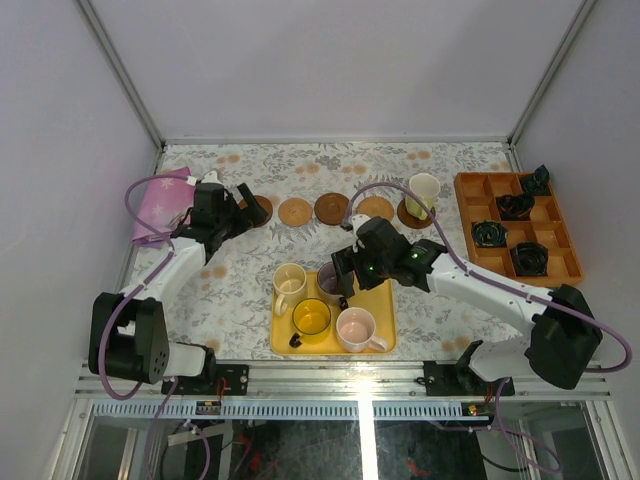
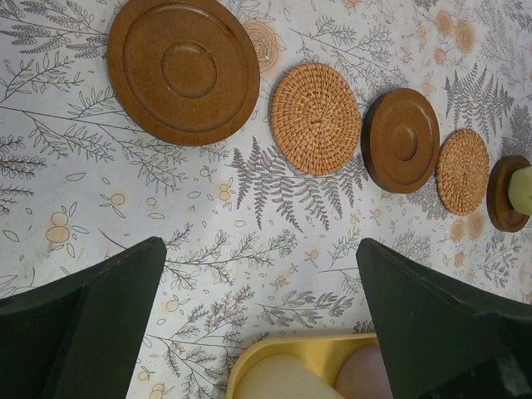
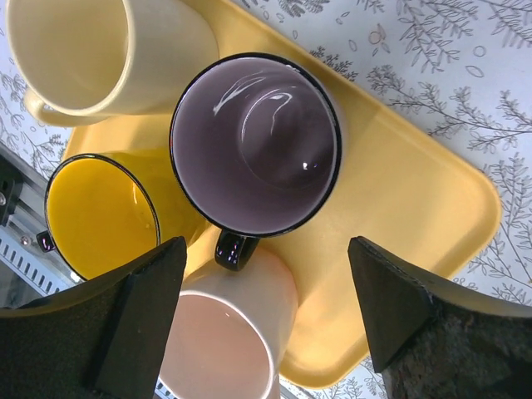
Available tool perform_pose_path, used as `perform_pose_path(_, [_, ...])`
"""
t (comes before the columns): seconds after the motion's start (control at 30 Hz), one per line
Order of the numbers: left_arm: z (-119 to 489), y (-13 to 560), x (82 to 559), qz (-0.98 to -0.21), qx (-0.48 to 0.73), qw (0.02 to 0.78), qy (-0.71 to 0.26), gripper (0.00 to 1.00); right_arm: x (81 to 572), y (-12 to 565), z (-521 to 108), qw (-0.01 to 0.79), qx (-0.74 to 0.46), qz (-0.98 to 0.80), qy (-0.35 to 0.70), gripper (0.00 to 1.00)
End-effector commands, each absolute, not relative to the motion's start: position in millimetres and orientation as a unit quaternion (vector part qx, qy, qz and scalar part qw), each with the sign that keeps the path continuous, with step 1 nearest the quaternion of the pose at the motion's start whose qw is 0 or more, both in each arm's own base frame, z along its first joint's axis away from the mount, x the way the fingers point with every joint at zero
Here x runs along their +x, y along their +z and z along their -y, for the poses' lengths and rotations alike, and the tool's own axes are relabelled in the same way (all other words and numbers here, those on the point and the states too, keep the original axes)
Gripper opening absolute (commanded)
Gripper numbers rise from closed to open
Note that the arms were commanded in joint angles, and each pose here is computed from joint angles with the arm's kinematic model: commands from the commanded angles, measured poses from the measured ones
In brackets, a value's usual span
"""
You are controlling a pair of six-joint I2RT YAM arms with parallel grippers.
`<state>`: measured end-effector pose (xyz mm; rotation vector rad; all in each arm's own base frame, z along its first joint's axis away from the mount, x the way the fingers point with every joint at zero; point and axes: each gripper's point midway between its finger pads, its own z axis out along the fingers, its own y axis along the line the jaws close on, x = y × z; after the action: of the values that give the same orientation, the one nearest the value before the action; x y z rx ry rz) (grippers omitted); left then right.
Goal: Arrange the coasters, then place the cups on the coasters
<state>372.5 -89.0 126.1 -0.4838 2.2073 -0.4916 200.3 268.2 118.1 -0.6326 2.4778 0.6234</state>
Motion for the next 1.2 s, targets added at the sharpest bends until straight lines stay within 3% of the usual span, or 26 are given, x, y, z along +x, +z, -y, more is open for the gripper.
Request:
perform_pose_path(0.0, [88,145,378,-0.864,-0.181,0.429,-0.193,0.99,202,129,-289,0.262,-0.264,-0.896,0.242,0.85])
perform_pose_path(0.4, [89,147,378,-0.862,-0.179,0.431,-0.196,0.99,184,98,-286,0.207,-0.283,-0.913,0.208,0.82])
perform_pose_path(0.67, [88,146,376,-0.862,-0.182,0.431,-0.195,0.99,189,76,-270,0.193,-0.26,-0.934,0.151,0.74])
perform_pose_path(0.9, [89,146,376,-0.862,-0.181,0.431,-0.197,0.99,196,69,-255,0.202,-0.237,-0.944,0.105,0.59])
perform_pose_path(1.17, [90,145,377,-0.862,-0.181,0.429,-0.199,0.99,191,70,-264,0.195,-0.247,-0.94,0.13,0.58])
